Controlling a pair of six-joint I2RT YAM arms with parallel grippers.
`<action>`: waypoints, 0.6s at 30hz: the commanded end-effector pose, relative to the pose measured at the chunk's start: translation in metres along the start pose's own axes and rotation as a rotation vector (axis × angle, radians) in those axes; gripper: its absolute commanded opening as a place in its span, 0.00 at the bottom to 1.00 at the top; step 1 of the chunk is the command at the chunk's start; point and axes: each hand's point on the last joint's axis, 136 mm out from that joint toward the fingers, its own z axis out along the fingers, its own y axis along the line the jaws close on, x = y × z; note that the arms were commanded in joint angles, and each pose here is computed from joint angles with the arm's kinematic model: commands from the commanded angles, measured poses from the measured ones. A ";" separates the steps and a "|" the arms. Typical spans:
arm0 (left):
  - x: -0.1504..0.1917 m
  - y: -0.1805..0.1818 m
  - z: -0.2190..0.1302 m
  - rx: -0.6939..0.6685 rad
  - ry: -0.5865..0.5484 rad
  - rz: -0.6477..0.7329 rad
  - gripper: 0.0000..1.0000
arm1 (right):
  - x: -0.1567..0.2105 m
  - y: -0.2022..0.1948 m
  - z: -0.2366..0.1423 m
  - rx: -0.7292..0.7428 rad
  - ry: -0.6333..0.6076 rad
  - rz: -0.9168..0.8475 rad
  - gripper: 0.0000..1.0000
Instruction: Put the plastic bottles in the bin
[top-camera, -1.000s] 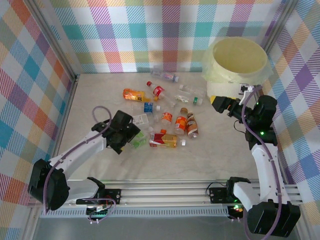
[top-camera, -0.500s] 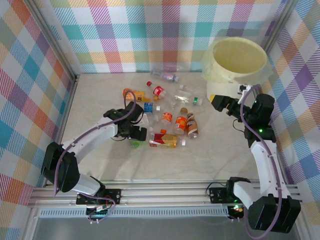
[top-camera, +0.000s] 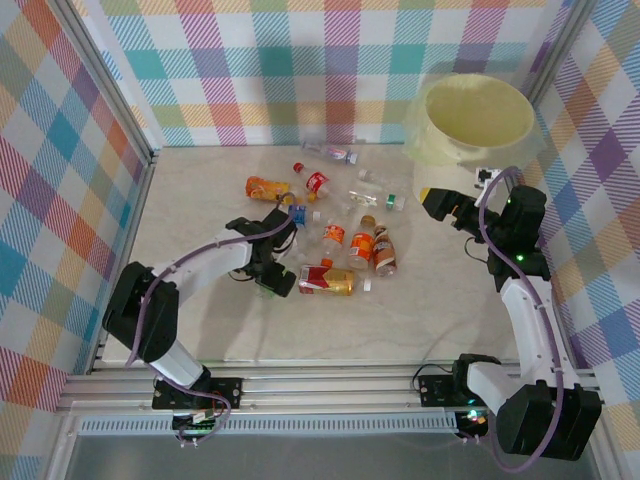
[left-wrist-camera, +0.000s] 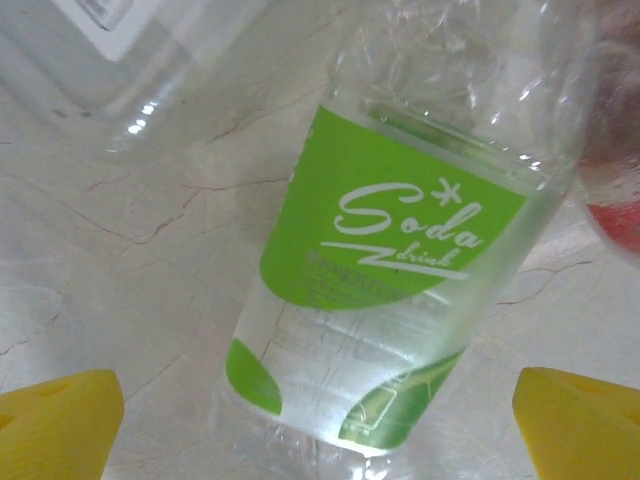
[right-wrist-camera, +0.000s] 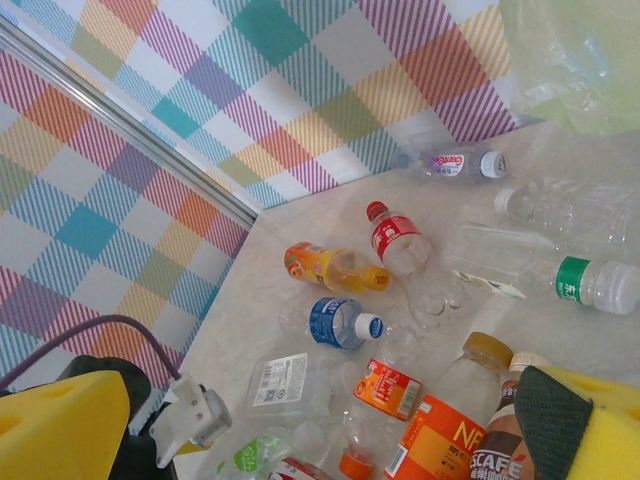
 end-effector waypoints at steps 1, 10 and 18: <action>0.007 -0.004 0.014 -0.004 0.066 0.057 0.97 | -0.002 0.005 0.000 -0.004 0.000 -0.022 1.00; 0.012 -0.003 0.036 -0.036 0.124 0.065 0.67 | 0.000 -0.001 0.002 0.014 0.009 -0.030 1.00; 0.005 -0.002 -0.003 -0.001 -0.011 0.039 0.50 | -0.003 0.004 0.004 -0.008 0.018 -0.042 1.00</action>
